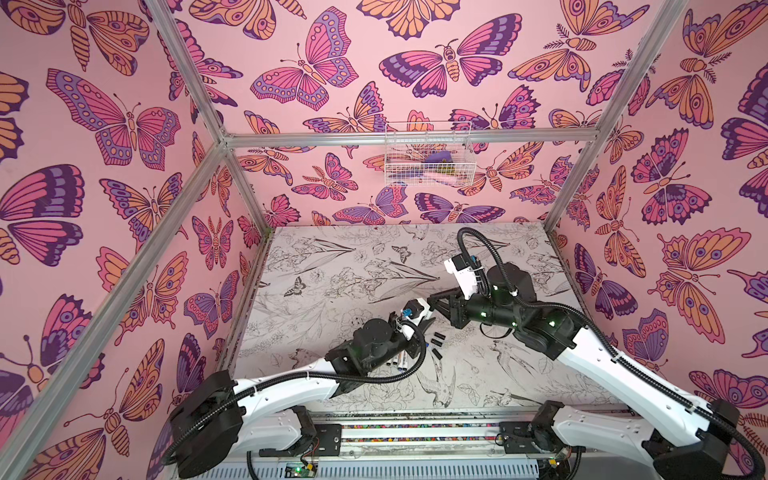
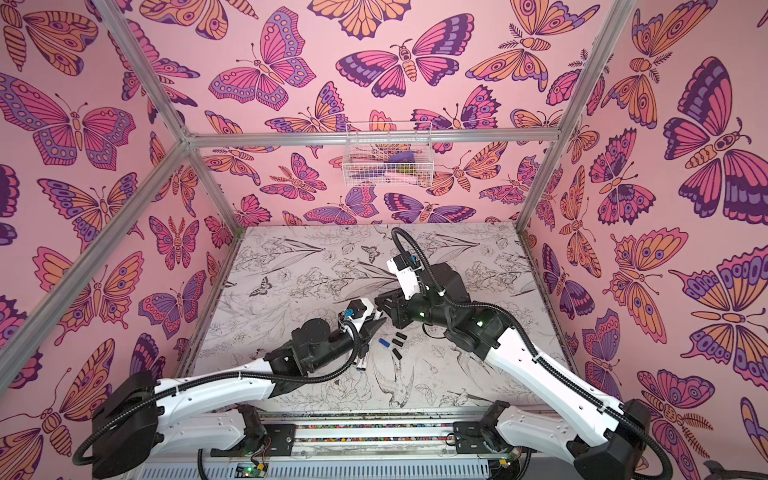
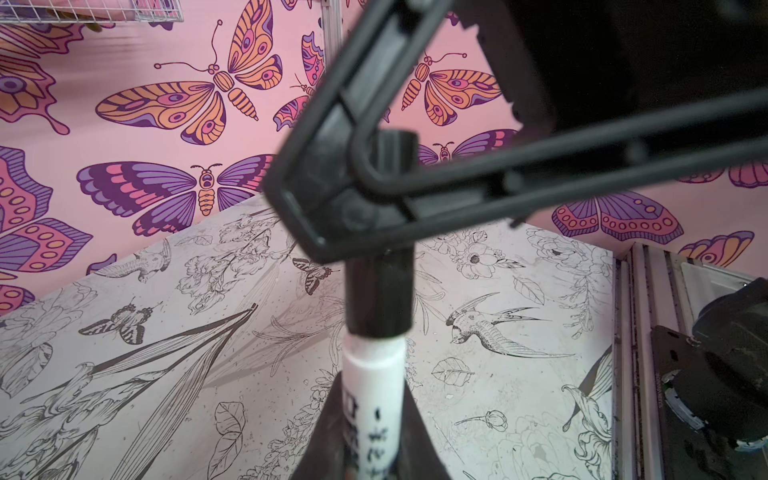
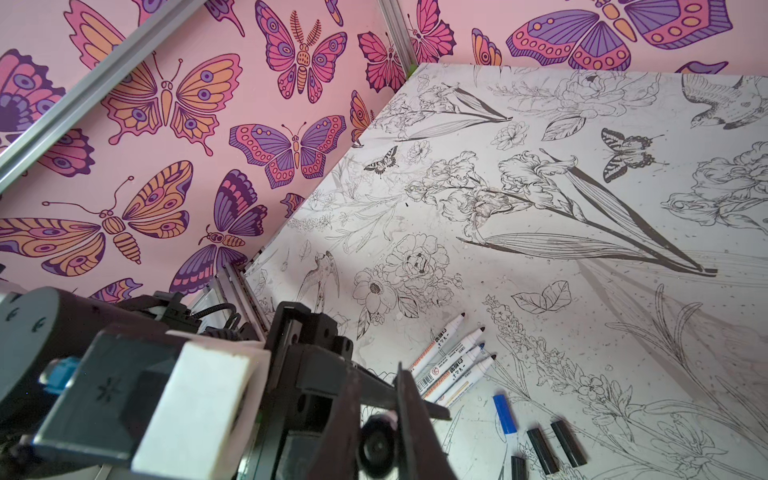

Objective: Insert the pens into the pen caps

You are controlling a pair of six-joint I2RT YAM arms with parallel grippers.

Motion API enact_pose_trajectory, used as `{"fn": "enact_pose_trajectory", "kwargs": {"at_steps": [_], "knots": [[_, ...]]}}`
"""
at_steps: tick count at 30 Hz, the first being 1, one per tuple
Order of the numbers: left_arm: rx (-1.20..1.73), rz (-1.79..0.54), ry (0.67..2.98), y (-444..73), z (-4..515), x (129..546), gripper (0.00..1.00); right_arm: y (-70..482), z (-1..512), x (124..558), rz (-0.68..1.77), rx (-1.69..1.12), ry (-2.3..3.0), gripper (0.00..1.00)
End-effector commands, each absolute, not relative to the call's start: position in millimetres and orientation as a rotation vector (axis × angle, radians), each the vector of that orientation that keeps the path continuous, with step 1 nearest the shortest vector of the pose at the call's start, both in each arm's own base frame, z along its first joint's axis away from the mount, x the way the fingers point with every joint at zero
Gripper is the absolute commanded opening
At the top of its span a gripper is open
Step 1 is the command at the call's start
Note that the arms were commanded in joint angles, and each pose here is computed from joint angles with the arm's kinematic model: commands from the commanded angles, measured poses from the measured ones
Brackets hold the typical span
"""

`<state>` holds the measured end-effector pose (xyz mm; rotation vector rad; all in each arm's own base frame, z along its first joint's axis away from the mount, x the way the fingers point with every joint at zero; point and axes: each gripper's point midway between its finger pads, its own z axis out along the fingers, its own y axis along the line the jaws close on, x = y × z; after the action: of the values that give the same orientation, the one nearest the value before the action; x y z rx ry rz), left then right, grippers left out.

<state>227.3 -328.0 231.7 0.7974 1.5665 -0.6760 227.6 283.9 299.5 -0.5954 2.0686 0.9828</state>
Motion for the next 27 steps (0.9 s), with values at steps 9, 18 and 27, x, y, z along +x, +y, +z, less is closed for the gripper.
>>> {"fn": "enact_pose_trajectory", "kwargs": {"at_steps": [9,18,27], "knots": [[0.736,-0.65,1.508,-328.3,254.9,237.1,0.0,296.7,281.1,211.2,1.039,-0.669,2.158,0.08],[0.721,-0.638,1.478,-324.3,264.1,237.0,0.0,284.9,265.2,214.7,0.931,-0.637,2.225,0.1],[0.732,-0.634,1.473,-325.6,264.0,236.2,0.0,270.6,267.2,218.8,0.806,-0.652,2.237,0.09]]}}
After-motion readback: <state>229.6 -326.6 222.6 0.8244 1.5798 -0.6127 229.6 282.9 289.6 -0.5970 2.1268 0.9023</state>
